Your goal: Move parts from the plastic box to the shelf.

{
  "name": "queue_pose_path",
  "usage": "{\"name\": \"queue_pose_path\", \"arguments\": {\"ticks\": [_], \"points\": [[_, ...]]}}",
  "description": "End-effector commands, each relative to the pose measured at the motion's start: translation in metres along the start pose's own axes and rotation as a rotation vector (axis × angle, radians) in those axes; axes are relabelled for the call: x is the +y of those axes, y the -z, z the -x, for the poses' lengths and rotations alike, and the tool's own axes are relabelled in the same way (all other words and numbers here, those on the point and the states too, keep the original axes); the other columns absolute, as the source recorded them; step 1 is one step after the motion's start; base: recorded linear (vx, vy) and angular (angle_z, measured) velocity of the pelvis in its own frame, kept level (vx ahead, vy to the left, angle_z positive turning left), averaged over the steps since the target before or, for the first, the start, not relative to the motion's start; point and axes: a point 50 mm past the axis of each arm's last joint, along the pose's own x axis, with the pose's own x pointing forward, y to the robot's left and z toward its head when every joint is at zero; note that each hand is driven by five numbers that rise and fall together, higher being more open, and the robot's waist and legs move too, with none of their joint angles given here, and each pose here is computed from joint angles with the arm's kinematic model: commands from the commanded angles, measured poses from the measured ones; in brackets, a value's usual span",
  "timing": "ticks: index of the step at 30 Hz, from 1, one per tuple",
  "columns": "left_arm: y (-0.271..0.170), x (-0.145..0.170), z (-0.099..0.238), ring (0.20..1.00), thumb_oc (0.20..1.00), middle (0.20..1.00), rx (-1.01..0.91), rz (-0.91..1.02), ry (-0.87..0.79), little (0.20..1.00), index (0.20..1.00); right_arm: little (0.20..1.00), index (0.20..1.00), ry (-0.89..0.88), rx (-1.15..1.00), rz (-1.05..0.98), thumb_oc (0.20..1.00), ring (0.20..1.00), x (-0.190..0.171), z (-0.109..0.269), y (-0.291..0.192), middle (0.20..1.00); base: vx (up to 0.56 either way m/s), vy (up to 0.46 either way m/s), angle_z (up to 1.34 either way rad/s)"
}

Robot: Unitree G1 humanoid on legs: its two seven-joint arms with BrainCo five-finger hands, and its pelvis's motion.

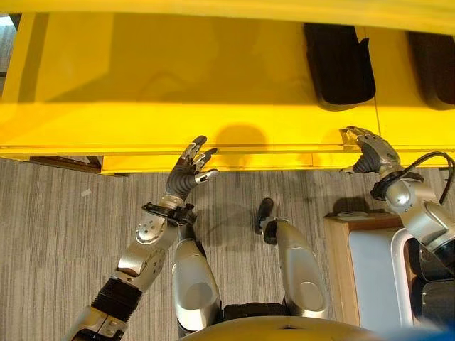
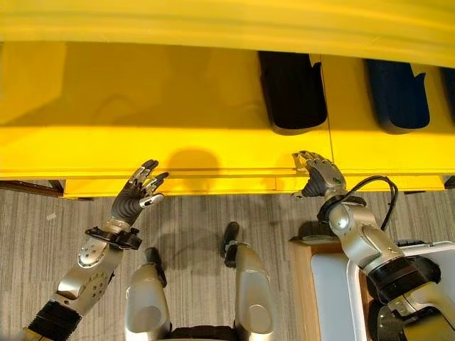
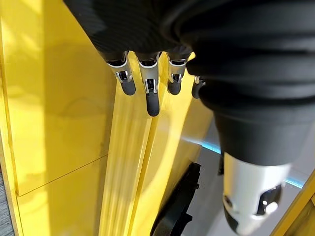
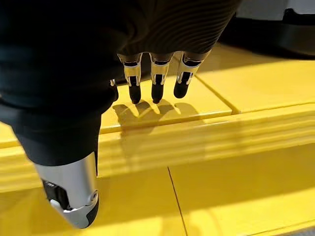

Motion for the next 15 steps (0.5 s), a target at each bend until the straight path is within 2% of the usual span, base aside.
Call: {"name": "queue_pose_path", "arguments": {"ticks": [1,15], "points": [[-0.015,-0.003,0.009,1.000,1.000,1.000,-0.064,-0.045,0.053,1.000,1.000,1.000,1.000,0.034,-0.032,0.057,1.000,1.000,-0.013,-0.012,-0.007,1.000,0.00,0.000,0.00],[-0.015,-0.001,0.010,1.000,1.000,1.000,-0.034,-0.050,0.071,1.000,1.000,1.000,1.000,0.038,-0.026,0.093,1.000,1.000,-0.016,-0.026,-0.008,1.000,0.01,-0.004,0.01]]}}
